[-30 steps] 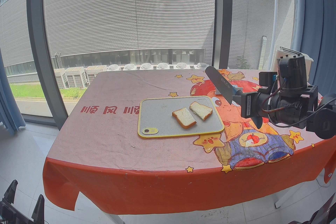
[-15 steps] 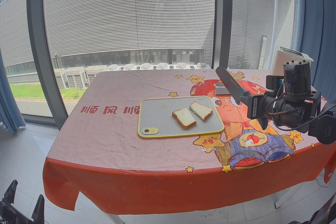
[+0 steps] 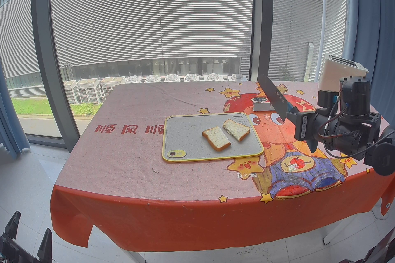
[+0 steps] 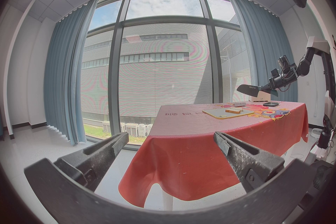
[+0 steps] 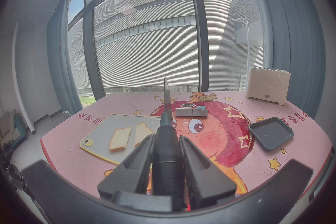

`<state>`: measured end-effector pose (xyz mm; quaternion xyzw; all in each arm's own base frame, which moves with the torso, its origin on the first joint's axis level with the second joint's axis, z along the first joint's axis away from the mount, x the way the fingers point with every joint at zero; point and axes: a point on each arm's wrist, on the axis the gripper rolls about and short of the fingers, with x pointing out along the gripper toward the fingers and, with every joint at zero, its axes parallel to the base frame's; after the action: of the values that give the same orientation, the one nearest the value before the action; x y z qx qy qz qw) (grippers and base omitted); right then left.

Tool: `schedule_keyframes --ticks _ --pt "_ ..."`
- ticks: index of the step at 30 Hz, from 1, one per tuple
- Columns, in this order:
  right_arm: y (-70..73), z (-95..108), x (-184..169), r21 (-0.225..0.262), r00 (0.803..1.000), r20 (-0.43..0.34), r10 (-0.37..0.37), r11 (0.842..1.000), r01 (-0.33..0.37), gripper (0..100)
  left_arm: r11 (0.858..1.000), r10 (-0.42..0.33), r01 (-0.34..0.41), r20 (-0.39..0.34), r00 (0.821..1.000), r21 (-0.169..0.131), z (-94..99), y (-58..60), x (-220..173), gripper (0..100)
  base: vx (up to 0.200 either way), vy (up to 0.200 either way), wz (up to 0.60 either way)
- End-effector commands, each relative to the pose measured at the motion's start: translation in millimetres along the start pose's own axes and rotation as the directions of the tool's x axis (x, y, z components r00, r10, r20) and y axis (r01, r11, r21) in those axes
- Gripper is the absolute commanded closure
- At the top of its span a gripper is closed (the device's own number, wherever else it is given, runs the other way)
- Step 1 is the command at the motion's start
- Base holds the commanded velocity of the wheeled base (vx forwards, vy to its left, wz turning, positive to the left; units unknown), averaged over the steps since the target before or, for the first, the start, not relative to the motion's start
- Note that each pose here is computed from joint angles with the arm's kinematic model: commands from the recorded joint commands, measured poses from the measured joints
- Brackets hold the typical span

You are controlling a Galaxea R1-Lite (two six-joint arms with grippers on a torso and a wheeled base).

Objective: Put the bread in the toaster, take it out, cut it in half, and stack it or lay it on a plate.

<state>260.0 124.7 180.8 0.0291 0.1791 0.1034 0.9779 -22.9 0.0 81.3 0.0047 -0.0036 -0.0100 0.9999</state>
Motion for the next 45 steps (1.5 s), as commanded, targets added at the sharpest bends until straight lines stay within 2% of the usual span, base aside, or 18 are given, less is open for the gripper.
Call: schedule_keyframes --ticks 1,4,12,17,23,30,36,39,45 --pt "-10.4 4 0 0.014 0.999 0.016 -0.028 1.000 0.028 100 1.000 0.000 0.000 -0.001 1.000 0.000 -5.2 0.0 0 0 0.000 0.000 0.00" --pt "-17.6 6 1 0.027 0.999 0.016 -0.033 0.999 0.032 100 1.000 0.000 0.000 -0.001 1.000 0.000 -5.2 0.0 0 0 0.000 0.000 0.00" --pt "-19.5 3 3 0.030 0.999 0.004 -0.034 0.999 0.034 100 1.000 0.000 0.000 -0.001 1.000 0.000 -5.2 0.0 0 0 0.000 0.000 0.00" --pt "-28.5 5 4 0.043 0.998 0.008 -0.063 0.997 0.062 100 1.000 0.000 0.000 -0.001 1.000 0.000 -5.2 0.0 0 0 0.000 0.000 0.00" --pt "-35.4 2 5 0.050 0.999 -0.008 -0.051 0.997 0.051 100 1.000 0.000 0.000 -0.001 1.000 0.000 -5.2 0.0 0 0 0.000 0.000 0.00" --pt "-37.4 2 9 0.055 0.998 -0.014 -0.056 0.997 0.057 100 1.000 0.000 0.000 -0.001 1.000 0.000 -5.2 0.0 0 0 0.000 0.000 0.00" --pt "-40.5 -6 24 0.102 0.997 -0.053 -0.063 0.992 0.069 100 1.000 0.000 0.000 -0.001 1.000 0.000 -5.2 0.0 0 0 0.000 0.000 0.00" --pt "-45.2 -10 30 0.105 0.994 -0.072 -0.078 0.991 0.086 100 1.000 0.000 0.000 -0.001 1.000 0.000 -5.2 0.0 0 0 0.000 0.000 0.00" --pt "-45.1 -10 32 0.106 0.994 -0.075 -0.079 0.991 0.086 100 1.000 0.000 0.000 -0.001 1.000 0.000 -5.2 0.0 0 0 0.000 0.000 0.00"
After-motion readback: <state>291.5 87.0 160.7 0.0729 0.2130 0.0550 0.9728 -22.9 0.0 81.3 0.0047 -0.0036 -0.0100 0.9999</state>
